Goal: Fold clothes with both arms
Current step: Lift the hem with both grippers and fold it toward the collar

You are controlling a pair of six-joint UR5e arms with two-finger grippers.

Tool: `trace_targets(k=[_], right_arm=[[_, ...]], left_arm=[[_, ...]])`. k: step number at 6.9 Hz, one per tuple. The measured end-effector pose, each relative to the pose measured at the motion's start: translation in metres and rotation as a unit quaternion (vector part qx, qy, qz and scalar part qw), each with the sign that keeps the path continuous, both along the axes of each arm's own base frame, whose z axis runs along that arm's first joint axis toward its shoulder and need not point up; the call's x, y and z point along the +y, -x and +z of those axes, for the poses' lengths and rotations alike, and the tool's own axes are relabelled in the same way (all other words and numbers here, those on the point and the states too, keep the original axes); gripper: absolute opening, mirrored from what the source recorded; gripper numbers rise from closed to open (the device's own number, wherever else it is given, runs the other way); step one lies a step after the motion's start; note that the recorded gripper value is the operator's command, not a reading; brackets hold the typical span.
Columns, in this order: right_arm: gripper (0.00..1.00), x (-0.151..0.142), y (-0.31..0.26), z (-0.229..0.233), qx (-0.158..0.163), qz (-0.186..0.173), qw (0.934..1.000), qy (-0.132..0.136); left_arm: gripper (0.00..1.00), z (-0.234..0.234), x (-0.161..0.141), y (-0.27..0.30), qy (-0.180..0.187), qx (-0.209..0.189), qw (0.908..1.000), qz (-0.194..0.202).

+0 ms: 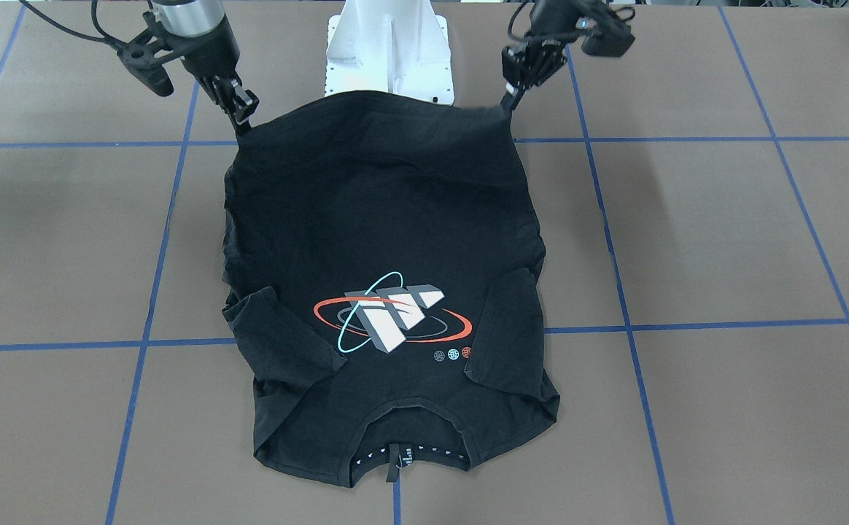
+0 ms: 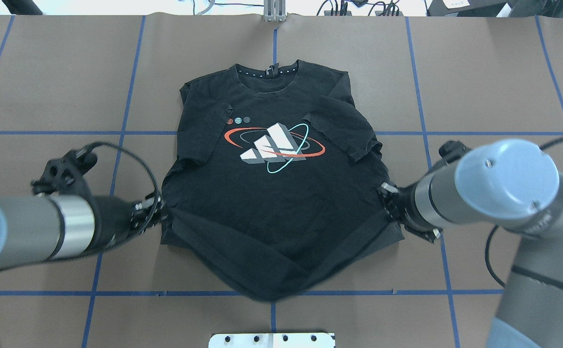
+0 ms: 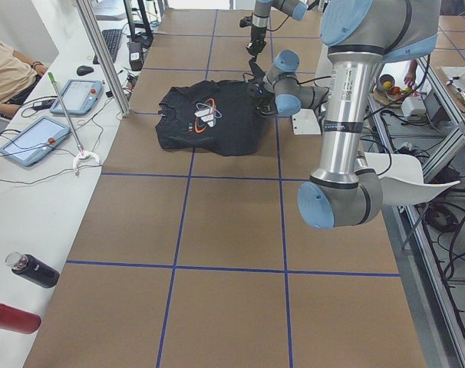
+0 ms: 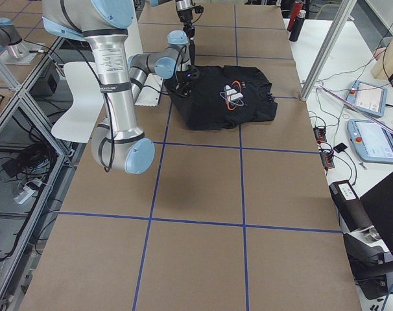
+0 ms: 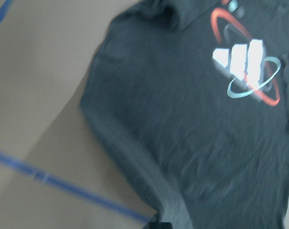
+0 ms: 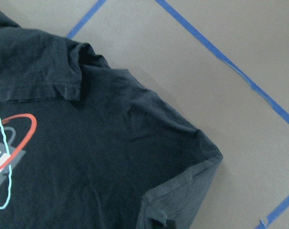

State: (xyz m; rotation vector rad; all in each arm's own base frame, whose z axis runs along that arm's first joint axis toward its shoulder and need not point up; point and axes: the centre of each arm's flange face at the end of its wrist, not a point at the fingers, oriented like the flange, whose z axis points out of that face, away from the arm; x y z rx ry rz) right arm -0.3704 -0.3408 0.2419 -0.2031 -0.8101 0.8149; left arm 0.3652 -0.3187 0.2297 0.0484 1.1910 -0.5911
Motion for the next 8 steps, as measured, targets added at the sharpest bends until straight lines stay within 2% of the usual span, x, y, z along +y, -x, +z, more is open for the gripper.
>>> trace_targets(k=[1,3,5,8], right_arm=[[0.00,-0.036,0.000,0.003,0.015,0.009,0.9998,-0.008],[0.00,-0.115,-0.015,0.013,0.048,0.028,0.9982,-0.023],[0.00,-0.185,-0.025,0.021,0.072,0.030,0.9967,-0.022],[0.00,-0.243,-0.019,0.033,0.068,0.035,0.9962,-0.041]], left_arm=[[0.00,0.007,-0.043,0.001,-0.020,-0.023,0.9994,-0.018],[0.00,0.025,-0.106,0.020,-0.052,-0.066,0.9958,-0.035],[0.00,0.037,-0.151,0.018,-0.065,-0.095,0.9923,-0.045],[0.00,0.054,-0.192,0.027,-0.083,-0.107,0.9891,-0.057]])
